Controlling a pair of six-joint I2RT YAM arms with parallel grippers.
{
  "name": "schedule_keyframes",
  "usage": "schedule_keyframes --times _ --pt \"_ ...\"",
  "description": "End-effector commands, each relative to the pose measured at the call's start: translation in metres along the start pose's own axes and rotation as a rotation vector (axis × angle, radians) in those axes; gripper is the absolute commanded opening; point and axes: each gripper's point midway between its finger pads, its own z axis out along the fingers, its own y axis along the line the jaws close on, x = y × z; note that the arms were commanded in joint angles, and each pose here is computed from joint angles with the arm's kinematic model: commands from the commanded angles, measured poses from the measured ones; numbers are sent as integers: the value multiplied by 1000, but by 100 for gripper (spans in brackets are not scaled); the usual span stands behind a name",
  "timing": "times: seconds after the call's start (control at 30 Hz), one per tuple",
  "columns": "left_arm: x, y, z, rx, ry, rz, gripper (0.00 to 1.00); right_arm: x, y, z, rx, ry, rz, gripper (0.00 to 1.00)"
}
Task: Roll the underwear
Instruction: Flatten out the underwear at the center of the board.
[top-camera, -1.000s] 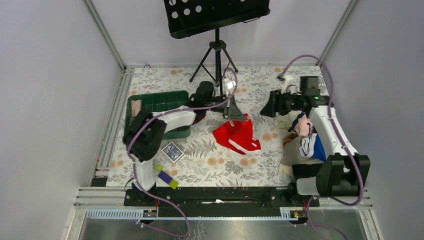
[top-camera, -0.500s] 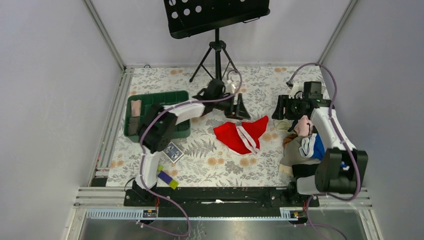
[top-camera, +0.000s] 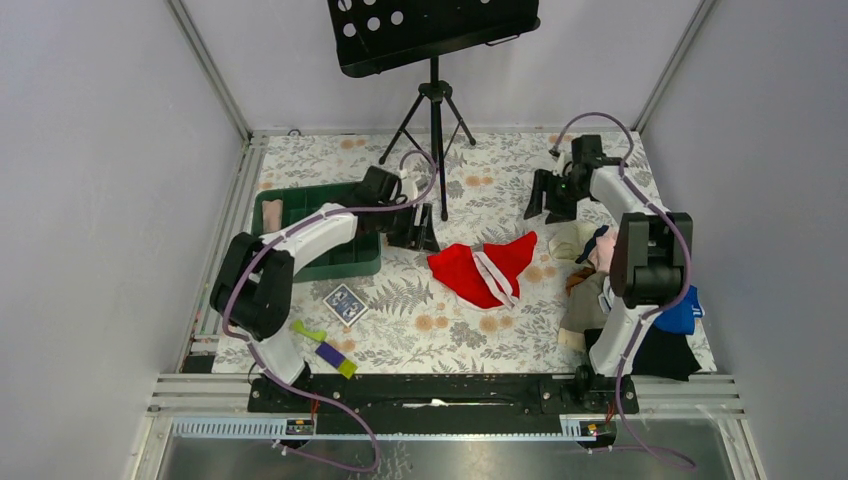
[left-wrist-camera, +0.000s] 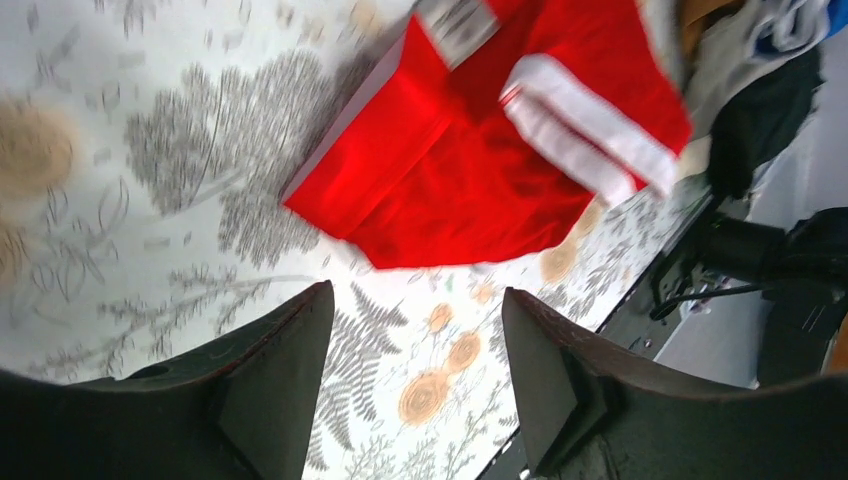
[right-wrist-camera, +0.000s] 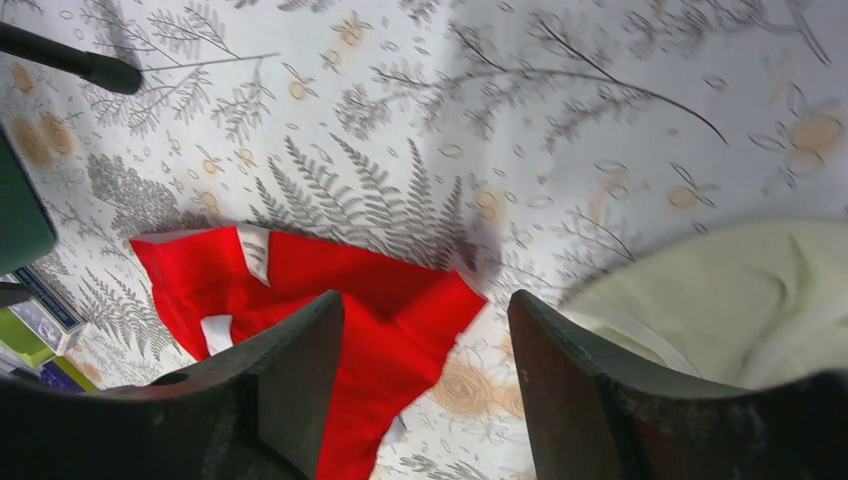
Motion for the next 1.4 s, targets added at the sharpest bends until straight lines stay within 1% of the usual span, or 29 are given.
schedule_keyframes --times 0.0,0.1,0.2,0.3,0.47,0.63,0.7,0.77,0.8,0.87,0.93,0.97,1.0,1.03,1.13,1.2,1.23,1.27,1.33,1.37 --pt "24 23 5 -65 56 -56 65 -6 17 8 57 48 6 70" --pt "22 39 11 -139 50 -104 66 -4 11 15 135 62 -7 71" --pt "29 52 23 -174 90 -140 65 0 4 17 202 68 -36 71" --pt "42 67 38 -188 141 -170 64 7 -2 18 231 89 -52 71" --pt "49 68 64 -94 161 -182 62 20 -3 24 212 126 -50 69" --pt "48 71 81 -56 159 -213 60 31 2 33 166 159 -27 67" --pt "47 72 86 -56 162 -222 56 33 4 36 151 169 -20 64" --pt "44 75 90 -61 158 -225 50 35 6 38 136 175 -18 60" --pt "43 76 91 -65 157 -224 44 36 7 39 127 177 -19 57" --pt "40 78 91 -79 148 -211 27 35 10 38 108 177 -26 46" --pt "34 78 87 -85 127 -178 11 34 13 36 90 170 -40 28" --pt "27 75 81 -85 105 -154 2 31 17 33 72 157 -52 21" --pt "21 71 76 -84 84 -127 0 30 20 31 62 140 -62 17" --pt "14 67 69 -77 59 -94 0 26 24 27 46 116 -74 15" --pt "-7 44 40 -42 -30 17 0 18 46 6 -53 29 -149 13" --pt "-18 27 15 -26 -99 107 0 14 60 -14 -98 -53 -193 11" --pt "-22 17 0 -17 -137 155 0 11 65 -26 -114 -104 -243 10" --pt "-25 7 -14 -9 -171 198 0 15 68 -35 -124 -139 -271 8" --pt "-19 -7 -38 4 -212 255 0 12 81 -67 -146 -266 -358 7" --pt "-17 -16 -50 13 -233 283 0 15 86 -78 -160 -310 -398 6"
